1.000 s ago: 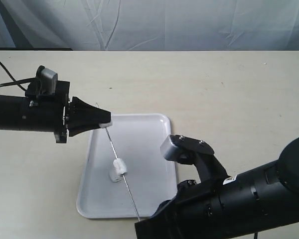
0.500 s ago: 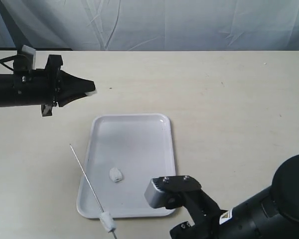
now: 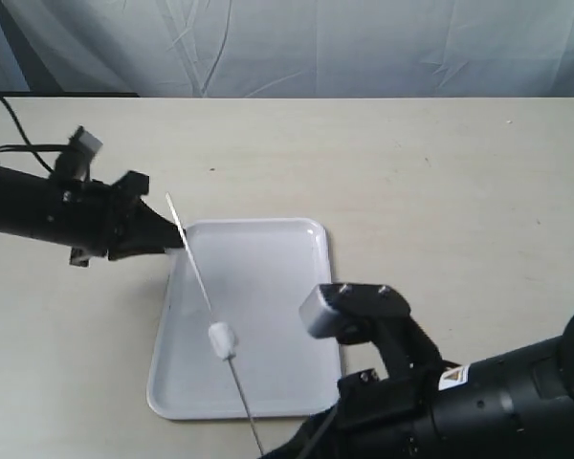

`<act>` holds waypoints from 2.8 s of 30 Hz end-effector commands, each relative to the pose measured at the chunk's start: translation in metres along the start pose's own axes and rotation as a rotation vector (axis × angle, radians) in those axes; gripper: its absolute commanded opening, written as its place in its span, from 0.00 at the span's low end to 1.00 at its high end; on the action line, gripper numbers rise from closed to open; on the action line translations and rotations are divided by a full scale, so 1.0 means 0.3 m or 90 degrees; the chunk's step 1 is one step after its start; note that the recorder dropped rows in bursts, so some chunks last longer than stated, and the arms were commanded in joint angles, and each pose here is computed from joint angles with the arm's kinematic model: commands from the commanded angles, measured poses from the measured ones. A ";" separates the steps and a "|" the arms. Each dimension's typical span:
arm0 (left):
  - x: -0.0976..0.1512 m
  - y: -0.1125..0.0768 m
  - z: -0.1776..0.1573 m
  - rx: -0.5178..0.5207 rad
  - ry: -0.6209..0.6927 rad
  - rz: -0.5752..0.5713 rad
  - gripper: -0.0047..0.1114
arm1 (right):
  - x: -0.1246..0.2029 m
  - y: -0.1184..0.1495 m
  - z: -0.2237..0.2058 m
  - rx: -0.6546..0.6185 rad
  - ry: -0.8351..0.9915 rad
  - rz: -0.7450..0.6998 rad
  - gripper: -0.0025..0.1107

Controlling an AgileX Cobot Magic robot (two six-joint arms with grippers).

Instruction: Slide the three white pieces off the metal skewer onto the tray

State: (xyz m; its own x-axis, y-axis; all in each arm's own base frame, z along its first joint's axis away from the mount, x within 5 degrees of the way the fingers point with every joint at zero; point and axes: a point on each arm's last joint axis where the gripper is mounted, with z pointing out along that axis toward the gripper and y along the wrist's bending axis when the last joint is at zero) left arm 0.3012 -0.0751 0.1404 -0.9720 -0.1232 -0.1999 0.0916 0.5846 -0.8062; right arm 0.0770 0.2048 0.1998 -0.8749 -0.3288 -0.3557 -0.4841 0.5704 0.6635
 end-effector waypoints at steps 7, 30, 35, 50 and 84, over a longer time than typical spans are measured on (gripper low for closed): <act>0.108 -0.021 0.187 -0.056 0.129 0.042 0.19 | -0.026 0.027 -0.075 -0.013 -0.100 0.003 0.02; 0.078 -0.162 0.178 0.221 0.114 -0.024 0.42 | -0.083 -0.113 0.036 0.171 -0.178 0.128 0.02; 0.082 -0.165 0.181 0.221 0.117 -0.022 0.42 | -0.082 -0.109 0.038 0.165 -0.172 0.127 0.02; 0.126 -0.217 0.232 0.238 0.145 0.014 0.42 | -0.097 -0.086 0.057 0.143 -0.152 0.130 0.02; 0.155 -0.260 0.198 0.222 0.189 0.081 0.45 | -0.113 -0.113 0.088 0.184 -0.158 0.117 0.02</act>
State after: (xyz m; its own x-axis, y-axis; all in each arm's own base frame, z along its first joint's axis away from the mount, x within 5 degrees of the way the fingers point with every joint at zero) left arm 0.2646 -0.1731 0.1572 -0.9727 0.1631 -0.1651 0.2060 0.2789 -0.9380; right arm 0.1208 0.2157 0.1715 -0.9153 -0.0229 -0.4022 -0.2584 0.7992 0.5427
